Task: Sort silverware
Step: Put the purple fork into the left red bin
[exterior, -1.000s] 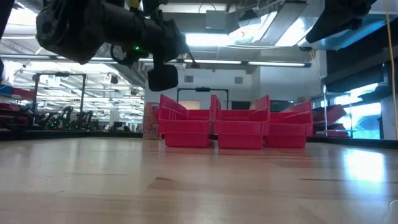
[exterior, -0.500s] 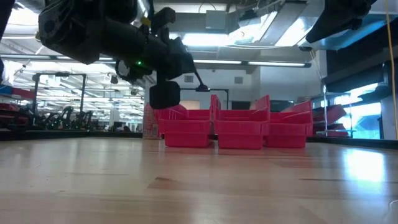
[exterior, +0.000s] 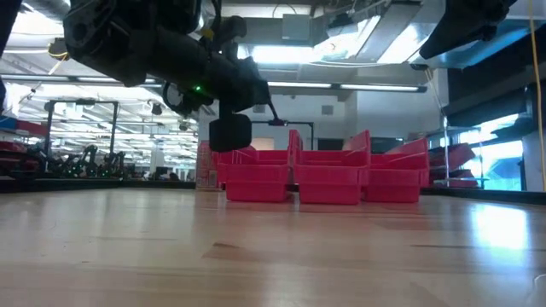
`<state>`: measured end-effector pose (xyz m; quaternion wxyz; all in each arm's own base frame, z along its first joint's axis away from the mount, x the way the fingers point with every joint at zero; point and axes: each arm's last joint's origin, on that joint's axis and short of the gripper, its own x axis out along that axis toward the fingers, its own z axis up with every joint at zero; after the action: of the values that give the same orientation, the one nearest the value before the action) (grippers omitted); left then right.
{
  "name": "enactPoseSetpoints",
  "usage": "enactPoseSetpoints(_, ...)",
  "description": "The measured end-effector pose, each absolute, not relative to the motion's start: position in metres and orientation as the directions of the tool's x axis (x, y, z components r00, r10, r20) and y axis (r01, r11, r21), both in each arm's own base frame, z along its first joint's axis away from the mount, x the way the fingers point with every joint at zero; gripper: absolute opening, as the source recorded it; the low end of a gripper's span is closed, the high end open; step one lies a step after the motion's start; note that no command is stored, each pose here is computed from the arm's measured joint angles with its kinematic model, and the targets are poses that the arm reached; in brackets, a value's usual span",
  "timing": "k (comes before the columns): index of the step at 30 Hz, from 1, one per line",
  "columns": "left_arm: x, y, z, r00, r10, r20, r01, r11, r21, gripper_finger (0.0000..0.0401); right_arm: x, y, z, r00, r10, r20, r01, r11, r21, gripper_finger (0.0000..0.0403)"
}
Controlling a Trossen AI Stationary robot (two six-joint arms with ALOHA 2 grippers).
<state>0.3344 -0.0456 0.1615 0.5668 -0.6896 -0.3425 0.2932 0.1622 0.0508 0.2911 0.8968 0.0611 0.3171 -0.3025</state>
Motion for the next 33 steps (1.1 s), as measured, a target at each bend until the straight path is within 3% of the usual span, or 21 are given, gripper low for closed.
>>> enactPoseSetpoints(8,0.336,-0.039,0.155,0.601,0.798,-0.053,0.166,-0.189,-0.968,0.0,0.162,0.051,0.291,0.614,-0.505,-0.607,0.581,0.81,-0.086,0.0053)
enactPoseSetpoints(20,0.336,-0.034,0.146,0.622,0.775,-0.111,0.076,-0.202,-0.976,0.0003,0.162,0.051,0.291,0.614,-0.504,-0.607,0.58,0.81,-0.086,0.0053)
enactPoseSetpoints(33,0.336,-0.033,0.145,0.619,0.777,-0.116,0.066,-0.199,-0.978,0.0078,0.168,0.054,0.285,0.596,-0.491,-0.635,0.566,0.818,-0.101,0.0053)
